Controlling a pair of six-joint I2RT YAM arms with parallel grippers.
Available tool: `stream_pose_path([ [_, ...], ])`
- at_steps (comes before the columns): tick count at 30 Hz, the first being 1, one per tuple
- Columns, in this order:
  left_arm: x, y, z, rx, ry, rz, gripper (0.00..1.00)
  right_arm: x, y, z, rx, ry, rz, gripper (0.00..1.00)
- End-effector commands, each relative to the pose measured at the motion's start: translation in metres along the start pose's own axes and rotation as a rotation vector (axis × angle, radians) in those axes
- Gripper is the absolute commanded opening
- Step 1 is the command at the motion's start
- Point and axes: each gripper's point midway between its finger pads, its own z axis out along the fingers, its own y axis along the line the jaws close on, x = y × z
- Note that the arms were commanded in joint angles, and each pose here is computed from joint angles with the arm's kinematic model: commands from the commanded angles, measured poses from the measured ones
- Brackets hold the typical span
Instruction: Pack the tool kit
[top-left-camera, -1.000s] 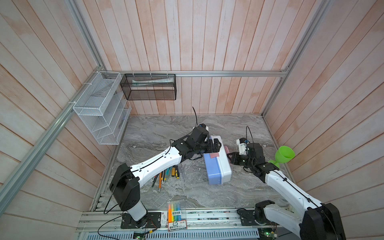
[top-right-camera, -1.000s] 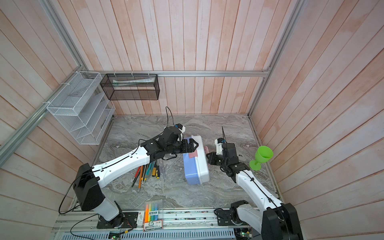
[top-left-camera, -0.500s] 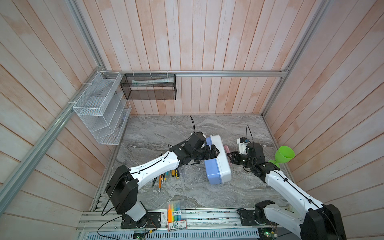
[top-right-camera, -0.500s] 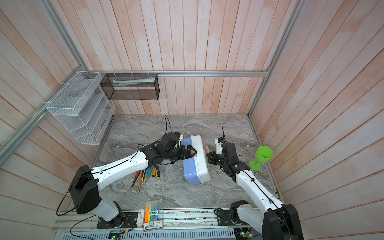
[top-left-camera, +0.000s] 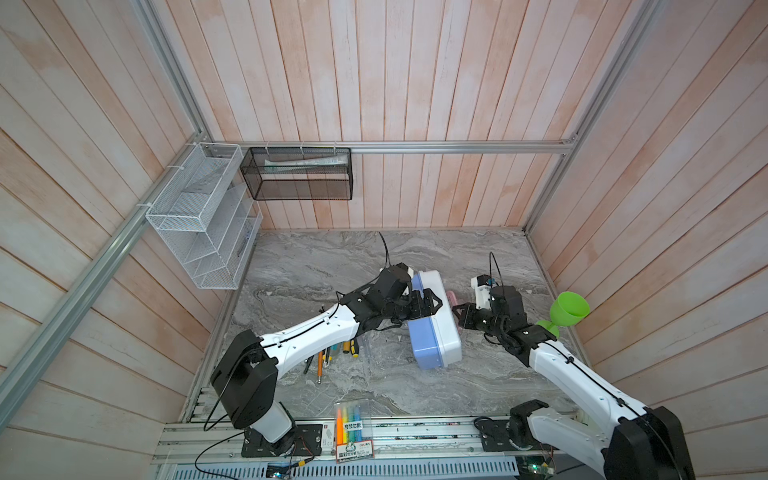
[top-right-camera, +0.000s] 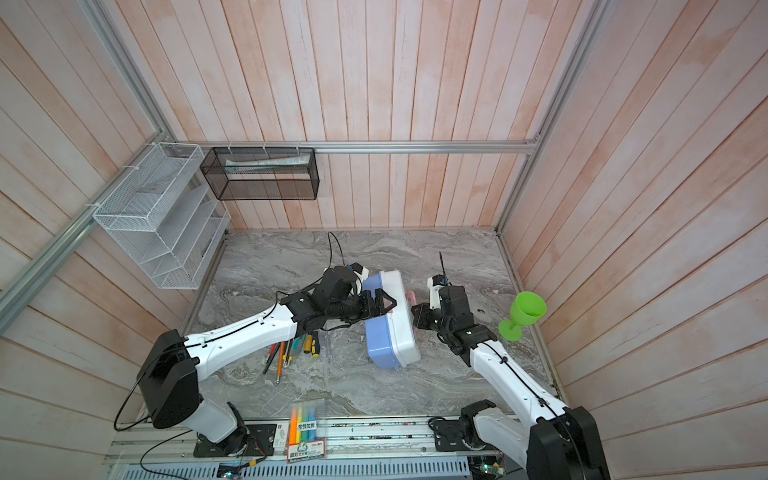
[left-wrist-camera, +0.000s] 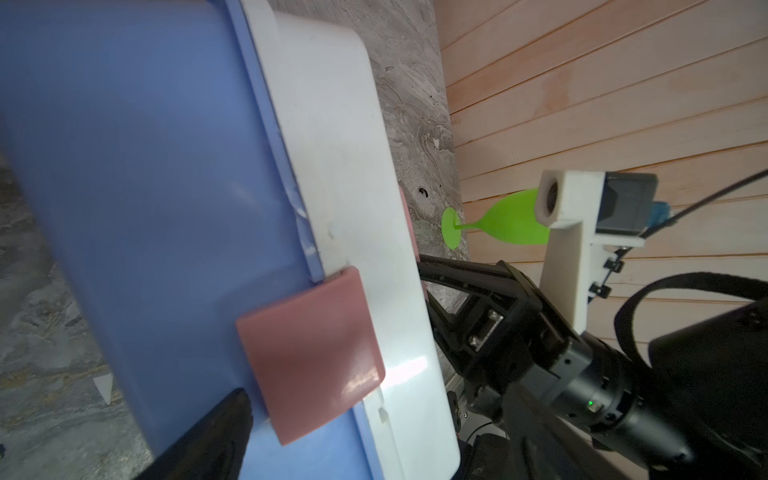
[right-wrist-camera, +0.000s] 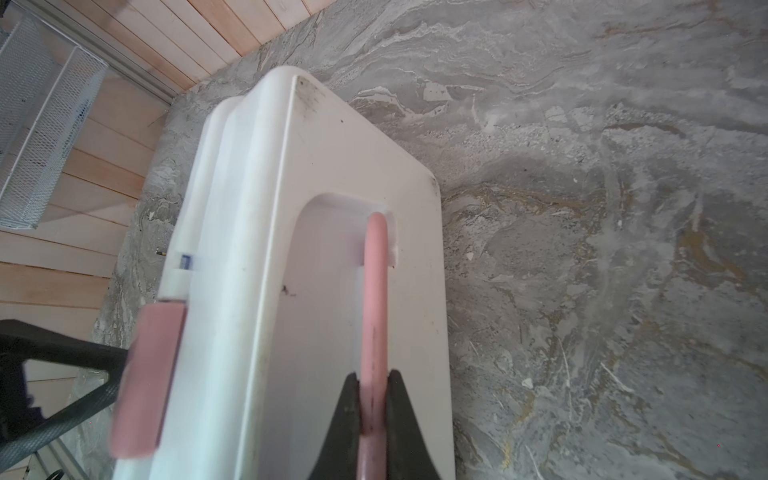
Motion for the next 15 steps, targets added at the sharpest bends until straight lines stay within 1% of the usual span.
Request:
stream_pose_path([
  [1,0.012,-0.002,0.001,0.042,0.021,0.006,0.97,-0.007,0.011,0.0,-0.031,-0.019,-0.013,0.0],
  [8,0.021,-0.008,0.01,0.106,0.066,0.017,0.97,-0.003,0.009,0.002,-0.016,-0.015,-0.021,0.0],
  [15,0.031,-0.007,0.02,0.186,0.064,0.029,0.97,-0.001,0.014,0.004,-0.031,-0.011,-0.035,0.0],
])
